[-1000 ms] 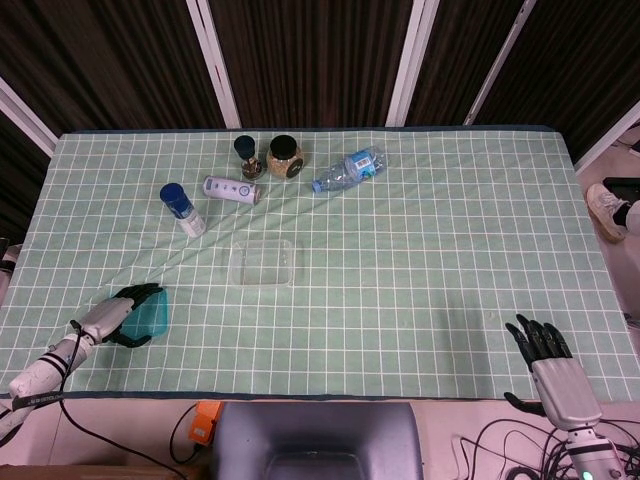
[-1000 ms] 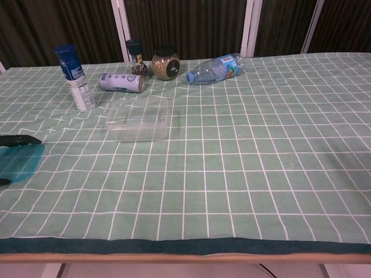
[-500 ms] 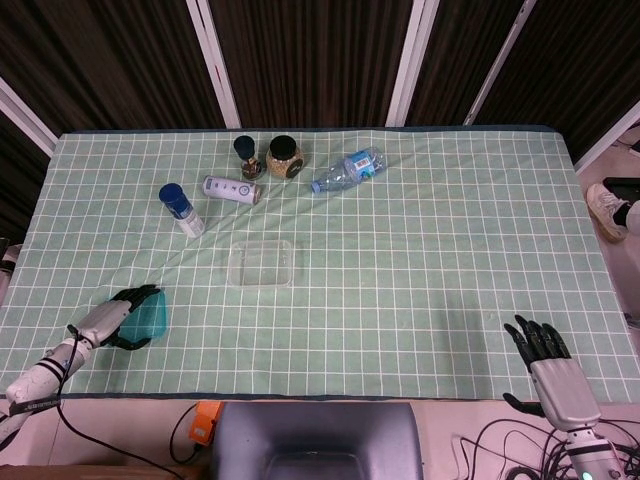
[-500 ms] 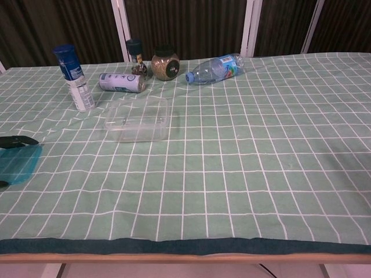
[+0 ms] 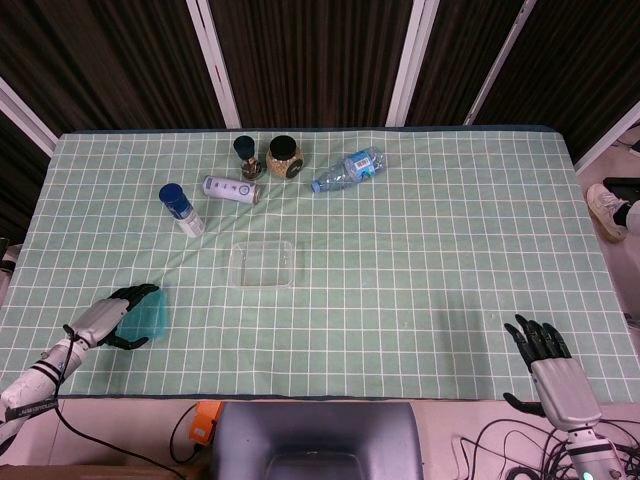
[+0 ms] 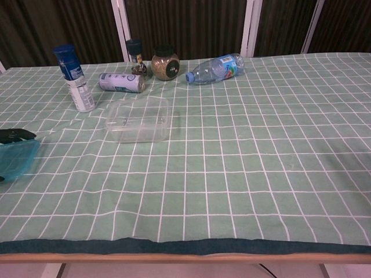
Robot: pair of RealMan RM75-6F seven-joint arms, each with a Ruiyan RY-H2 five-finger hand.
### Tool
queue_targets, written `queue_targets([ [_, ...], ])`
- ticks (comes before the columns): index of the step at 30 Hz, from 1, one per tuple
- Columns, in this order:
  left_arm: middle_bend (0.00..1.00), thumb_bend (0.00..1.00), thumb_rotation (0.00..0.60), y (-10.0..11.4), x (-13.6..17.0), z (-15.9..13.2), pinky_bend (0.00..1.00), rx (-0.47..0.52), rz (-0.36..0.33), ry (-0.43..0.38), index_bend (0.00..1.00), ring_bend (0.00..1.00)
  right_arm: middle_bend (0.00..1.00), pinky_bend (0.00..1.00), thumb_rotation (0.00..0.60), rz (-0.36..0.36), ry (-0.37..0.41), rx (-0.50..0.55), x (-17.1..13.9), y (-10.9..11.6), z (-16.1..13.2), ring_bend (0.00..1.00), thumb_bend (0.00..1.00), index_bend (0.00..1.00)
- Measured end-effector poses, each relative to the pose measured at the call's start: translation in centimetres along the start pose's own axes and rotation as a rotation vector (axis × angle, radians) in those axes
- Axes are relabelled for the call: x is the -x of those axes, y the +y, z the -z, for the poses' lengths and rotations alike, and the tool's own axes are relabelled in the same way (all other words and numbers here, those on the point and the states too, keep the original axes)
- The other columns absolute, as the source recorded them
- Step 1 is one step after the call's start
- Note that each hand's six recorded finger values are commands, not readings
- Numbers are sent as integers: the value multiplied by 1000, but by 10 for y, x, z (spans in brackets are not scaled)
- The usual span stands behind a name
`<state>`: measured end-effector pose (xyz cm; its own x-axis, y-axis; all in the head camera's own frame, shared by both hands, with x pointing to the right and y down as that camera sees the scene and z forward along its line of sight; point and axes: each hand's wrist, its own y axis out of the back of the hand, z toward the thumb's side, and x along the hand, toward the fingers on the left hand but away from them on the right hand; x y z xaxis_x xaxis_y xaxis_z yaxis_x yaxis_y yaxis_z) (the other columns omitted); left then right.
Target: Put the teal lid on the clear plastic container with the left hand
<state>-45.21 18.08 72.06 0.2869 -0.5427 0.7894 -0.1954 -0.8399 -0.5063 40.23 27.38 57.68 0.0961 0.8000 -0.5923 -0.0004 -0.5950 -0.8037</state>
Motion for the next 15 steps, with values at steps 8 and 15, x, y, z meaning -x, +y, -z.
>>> queue_targets([
  [8, 57, 292, 600, 15, 7, -14, 709, -36, -23, -26, 0, 676, 0, 0, 600, -1, 1, 3, 0, 0, 1, 0, 293, 0],
  [15, 58, 292, 600, 49, 10, -51, 709, -92, -69, -88, 0, 678, 0, 0, 600, -10, 4, 0, 1, -1, 0, 0, 293, 0],
])
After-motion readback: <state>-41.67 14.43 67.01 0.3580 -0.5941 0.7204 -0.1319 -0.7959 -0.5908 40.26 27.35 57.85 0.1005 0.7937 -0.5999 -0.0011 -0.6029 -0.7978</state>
